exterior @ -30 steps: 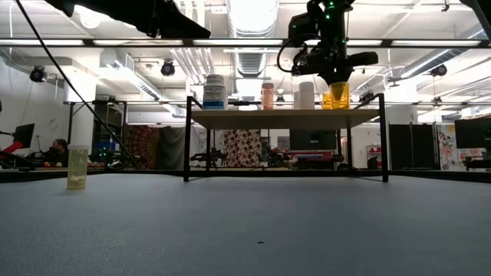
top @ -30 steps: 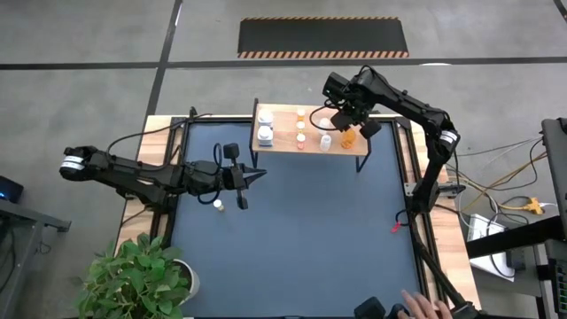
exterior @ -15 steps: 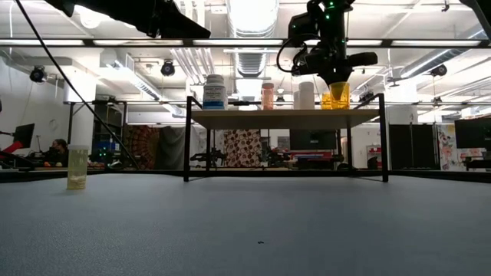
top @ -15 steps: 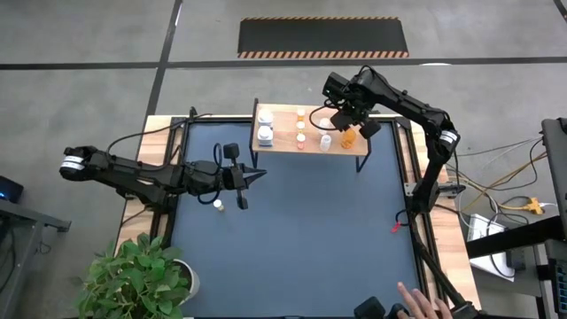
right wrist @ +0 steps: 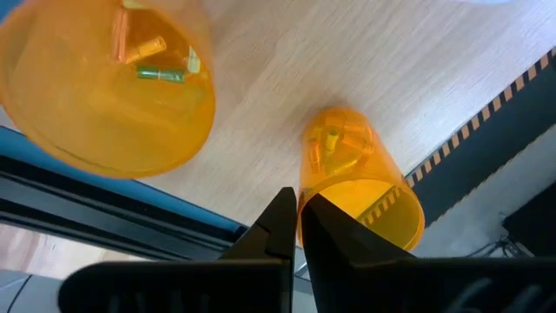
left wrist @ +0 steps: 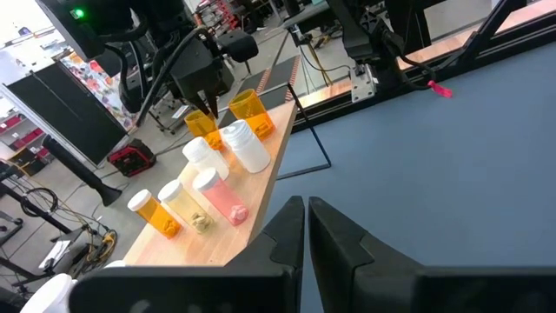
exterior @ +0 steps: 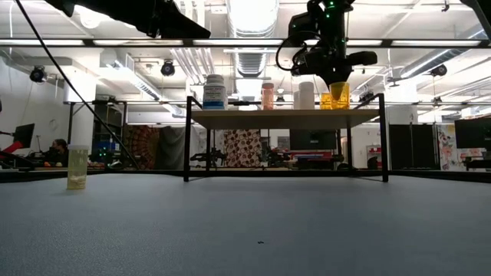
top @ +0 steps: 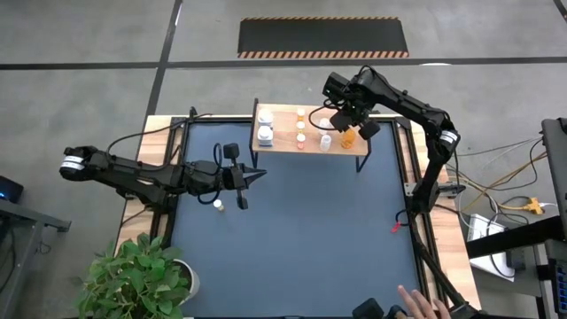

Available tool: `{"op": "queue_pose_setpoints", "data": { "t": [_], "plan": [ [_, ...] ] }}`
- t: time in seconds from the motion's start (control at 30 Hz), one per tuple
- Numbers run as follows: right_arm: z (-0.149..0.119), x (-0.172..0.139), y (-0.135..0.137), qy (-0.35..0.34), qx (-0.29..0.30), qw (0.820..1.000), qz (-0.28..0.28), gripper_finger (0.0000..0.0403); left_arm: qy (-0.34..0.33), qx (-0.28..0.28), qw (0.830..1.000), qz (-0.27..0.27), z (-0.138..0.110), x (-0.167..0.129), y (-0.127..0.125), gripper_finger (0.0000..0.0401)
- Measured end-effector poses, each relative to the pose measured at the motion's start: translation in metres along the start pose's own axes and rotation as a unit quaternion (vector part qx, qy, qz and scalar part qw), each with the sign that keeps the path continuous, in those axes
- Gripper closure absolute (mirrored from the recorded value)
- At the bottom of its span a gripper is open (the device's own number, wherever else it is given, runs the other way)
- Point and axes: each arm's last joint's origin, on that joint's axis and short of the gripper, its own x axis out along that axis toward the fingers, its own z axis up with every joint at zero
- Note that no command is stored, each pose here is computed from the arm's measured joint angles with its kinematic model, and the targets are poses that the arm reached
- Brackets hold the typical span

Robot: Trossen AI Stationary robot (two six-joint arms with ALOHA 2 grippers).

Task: Pick and place medicine bottles onto shelf by color
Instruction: Put the orange pill bottle on the shelf

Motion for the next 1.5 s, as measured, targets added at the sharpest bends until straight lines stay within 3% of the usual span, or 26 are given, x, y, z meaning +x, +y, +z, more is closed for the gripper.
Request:
{"op": "queue_pose_setpoints", "data": {
  "t": [1.0, 1.5],
  "plan": [
    [0.0, 0.0, 0.0004, -0.002, 0.004, 1.0, 0.002, 0.0393, 0.0, 0.0, 1.0, 0.0, 0.0, 0.0, 0.0, 0.04],
    [0.0004, 0.0004, -0.0002, -0.004, 0.027, 1.0, 0.0, 0.0307, 0.0, 0.0, 1.0, 0.0, 0.0, 0.0, 0.0, 0.04]
  ]
}}
